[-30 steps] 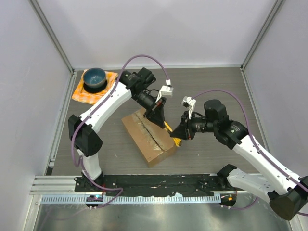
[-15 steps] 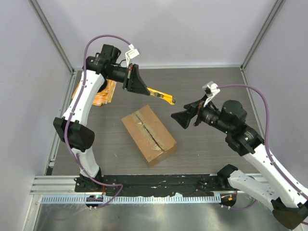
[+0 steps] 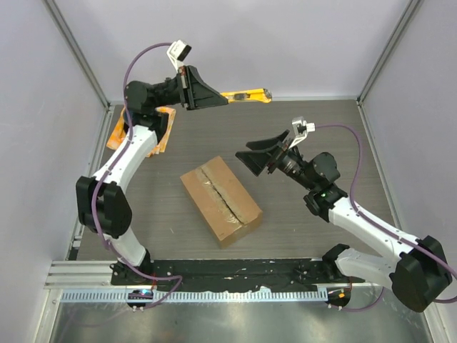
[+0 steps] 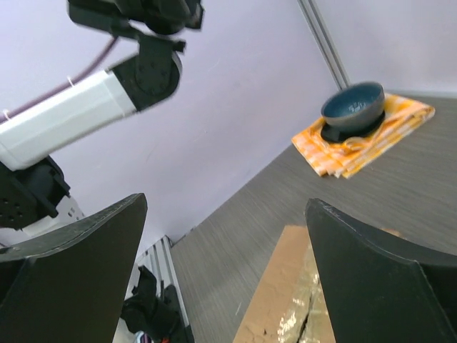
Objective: Unpack the express box
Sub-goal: Adjust the knife.
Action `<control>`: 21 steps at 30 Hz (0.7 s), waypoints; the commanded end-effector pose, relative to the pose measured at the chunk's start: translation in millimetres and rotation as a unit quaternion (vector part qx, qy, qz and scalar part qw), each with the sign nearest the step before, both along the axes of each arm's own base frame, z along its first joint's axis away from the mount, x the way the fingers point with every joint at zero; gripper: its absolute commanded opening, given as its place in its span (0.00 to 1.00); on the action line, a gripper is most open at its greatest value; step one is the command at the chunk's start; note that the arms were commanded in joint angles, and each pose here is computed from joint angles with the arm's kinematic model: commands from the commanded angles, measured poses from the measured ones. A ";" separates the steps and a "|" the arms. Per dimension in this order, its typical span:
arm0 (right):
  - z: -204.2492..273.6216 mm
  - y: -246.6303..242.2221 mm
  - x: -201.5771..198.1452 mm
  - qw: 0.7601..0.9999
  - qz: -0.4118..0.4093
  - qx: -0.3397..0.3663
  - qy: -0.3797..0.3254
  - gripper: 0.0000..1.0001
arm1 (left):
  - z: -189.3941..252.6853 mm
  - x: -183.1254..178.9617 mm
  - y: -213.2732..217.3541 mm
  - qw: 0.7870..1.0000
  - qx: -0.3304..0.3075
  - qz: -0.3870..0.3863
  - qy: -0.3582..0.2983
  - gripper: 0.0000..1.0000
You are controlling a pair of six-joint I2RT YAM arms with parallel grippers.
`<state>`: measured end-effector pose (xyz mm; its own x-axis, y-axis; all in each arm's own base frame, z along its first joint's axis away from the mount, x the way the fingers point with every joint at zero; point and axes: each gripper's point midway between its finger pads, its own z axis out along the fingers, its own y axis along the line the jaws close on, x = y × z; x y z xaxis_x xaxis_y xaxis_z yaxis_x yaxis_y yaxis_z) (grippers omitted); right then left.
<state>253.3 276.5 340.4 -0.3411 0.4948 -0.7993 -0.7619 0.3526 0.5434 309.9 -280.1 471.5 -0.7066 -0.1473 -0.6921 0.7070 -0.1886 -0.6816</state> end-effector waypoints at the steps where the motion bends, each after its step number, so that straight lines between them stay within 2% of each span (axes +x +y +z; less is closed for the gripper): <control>1: 83.6 -7.3 -9.3 0.987 -0.004 0.096 -0.132 1.00 | 27.1 -35.8 12.8 0.998 -0.053 0.007 -0.016 0.00; 2: 95.9 -6.8 -8.4 0.984 -0.005 0.099 -0.146 1.00 | 27.2 -37.4 12.5 0.998 -0.054 0.017 -0.035 0.00; 7: 117.8 -1.0 3.7 0.979 -0.018 0.096 -0.177 1.00 | 20.4 -47.7 8.3 0.998 -0.049 0.012 -0.024 0.00; 13: 137.6 1.8 18.2 0.973 -0.037 0.111 -0.197 0.93 | 1.8 -51.8 1.3 0.999 -0.030 0.010 -0.016 0.00; 16: 146.6 8.5 18.9 0.972 -0.019 0.122 -0.201 0.87 | -2.7 -52.6 0.8 1.000 -0.020 0.013 -0.021 0.00; 21: 152.2 19.2 15.5 0.970 0.019 0.138 -0.198 0.67 | -6.6 -58.1 -0.5 0.999 -0.009 0.007 -0.031 0.00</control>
